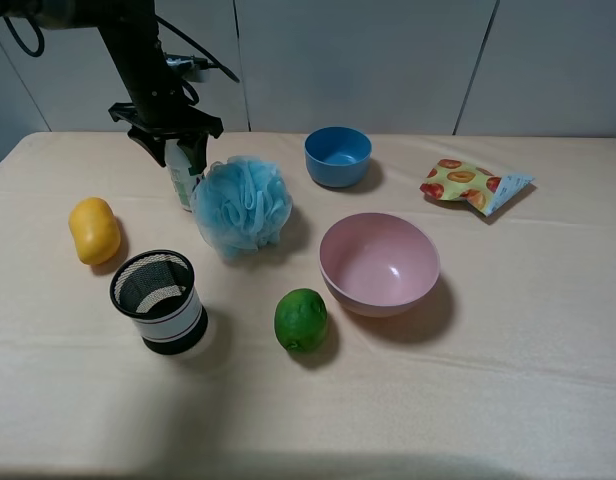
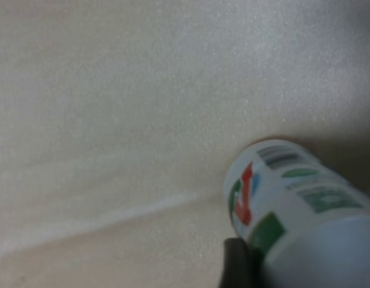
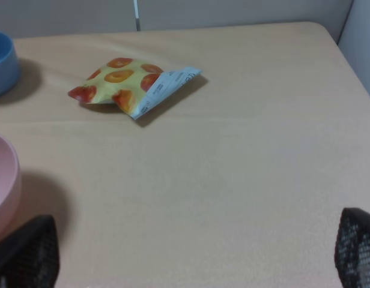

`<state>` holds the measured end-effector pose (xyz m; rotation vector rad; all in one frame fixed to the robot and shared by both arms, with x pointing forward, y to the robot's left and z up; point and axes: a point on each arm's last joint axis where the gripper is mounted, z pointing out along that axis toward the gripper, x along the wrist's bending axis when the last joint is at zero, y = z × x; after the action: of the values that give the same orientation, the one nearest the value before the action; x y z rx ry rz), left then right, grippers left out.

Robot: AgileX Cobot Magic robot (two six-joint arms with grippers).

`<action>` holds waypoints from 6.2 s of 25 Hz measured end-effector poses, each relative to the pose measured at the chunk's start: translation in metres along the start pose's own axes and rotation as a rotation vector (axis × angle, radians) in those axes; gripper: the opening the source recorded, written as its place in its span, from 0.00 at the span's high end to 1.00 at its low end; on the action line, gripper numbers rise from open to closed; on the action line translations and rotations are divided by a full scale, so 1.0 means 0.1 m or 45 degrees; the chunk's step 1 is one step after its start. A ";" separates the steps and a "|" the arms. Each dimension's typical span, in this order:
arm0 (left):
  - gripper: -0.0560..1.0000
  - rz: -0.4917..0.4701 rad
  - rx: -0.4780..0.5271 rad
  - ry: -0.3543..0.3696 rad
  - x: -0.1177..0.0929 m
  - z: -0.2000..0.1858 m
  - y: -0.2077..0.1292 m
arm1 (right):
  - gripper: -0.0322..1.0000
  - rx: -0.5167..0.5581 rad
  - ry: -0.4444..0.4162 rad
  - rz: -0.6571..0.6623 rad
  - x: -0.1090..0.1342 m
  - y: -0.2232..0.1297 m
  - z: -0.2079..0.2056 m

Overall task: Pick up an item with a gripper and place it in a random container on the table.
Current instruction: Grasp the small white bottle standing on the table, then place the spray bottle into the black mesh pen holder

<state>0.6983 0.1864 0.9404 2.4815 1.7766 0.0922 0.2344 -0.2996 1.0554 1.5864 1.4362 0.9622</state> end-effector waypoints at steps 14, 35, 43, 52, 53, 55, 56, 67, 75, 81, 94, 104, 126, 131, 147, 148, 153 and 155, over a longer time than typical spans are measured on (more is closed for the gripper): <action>0.45 0.000 -0.001 0.000 0.00 0.00 0.00 | 0.30 0.000 0.000 0.000 0.00 0.00 0.00; 0.45 -0.003 -0.124 0.013 0.01 -0.58 0.20 | 0.30 0.000 0.000 0.000 0.00 0.00 0.00; 0.45 -0.016 -0.236 0.021 0.00 -1.02 0.14 | 0.30 0.000 0.000 0.000 0.00 0.00 0.00; 0.45 -0.031 -0.294 0.020 -0.03 -1.44 -0.11 | 0.30 0.000 0.000 0.000 0.00 0.00 0.00; 0.45 -0.033 -0.283 0.019 -0.03 -1.46 -0.16 | 0.30 0.000 0.000 0.000 0.00 0.00 0.00; 0.45 -0.033 -0.258 0.017 -0.04 -1.47 -0.26 | 0.30 0.000 0.000 0.000 0.00 0.00 0.00; 0.45 -0.034 -0.245 0.016 -0.05 -1.48 -0.32 | 0.30 0.000 0.000 0.000 0.00 0.00 0.00; 0.45 -0.004 -0.109 0.003 -0.19 -1.54 -1.01 | 0.30 0.000 0.000 0.000 0.00 0.00 0.00; 0.45 -0.007 -0.070 0.004 -0.22 -1.63 -1.54 | 0.30 0.000 0.000 0.000 0.00 0.00 0.00; 0.45 -0.032 -0.137 -0.014 -0.25 -1.82 -1.81 | 0.30 0.000 0.000 0.000 0.00 0.00 0.00; 0.45 -0.029 -0.093 -0.050 -0.31 -1.74 -1.90 | 0.30 0.000 0.000 0.000 0.00 0.00 0.00; 0.45 0.090 0.003 -0.053 -0.67 -1.39 -2.04 | 0.30 0.000 0.000 0.000 0.00 0.00 0.00; 0.45 0.260 0.085 -0.006 -0.98 -0.79 -1.90 | 0.30 0.000 0.000 0.000 0.00 0.00 0.00; 0.45 0.260 0.052 -0.009 -0.99 -0.77 -1.87 | 0.30 0.000 0.000 0.000 0.00 0.00 0.00; 0.40 0.259 0.049 -0.011 -0.99 -0.77 -1.86 | 0.30 0.000 0.000 0.000 0.00 0.00 0.00; 0.35 0.259 0.048 -0.011 -0.99 -0.77 -1.86 | 0.30 0.000 0.000 0.000 0.00 0.00 0.00; 0.11 0.259 0.035 -0.012 -1.00 -0.77 -1.85 | 0.30 0.000 0.000 0.000 0.00 0.00 0.00; 0.06 0.259 0.024 -0.014 -1.00 -0.77 -1.85 | 0.30 0.000 0.000 0.000 0.00 0.00 0.00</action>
<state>0.4846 0.1540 0.9975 2.6637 1.5229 0.0756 0.2344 -0.2996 1.0554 1.5864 1.4362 0.9622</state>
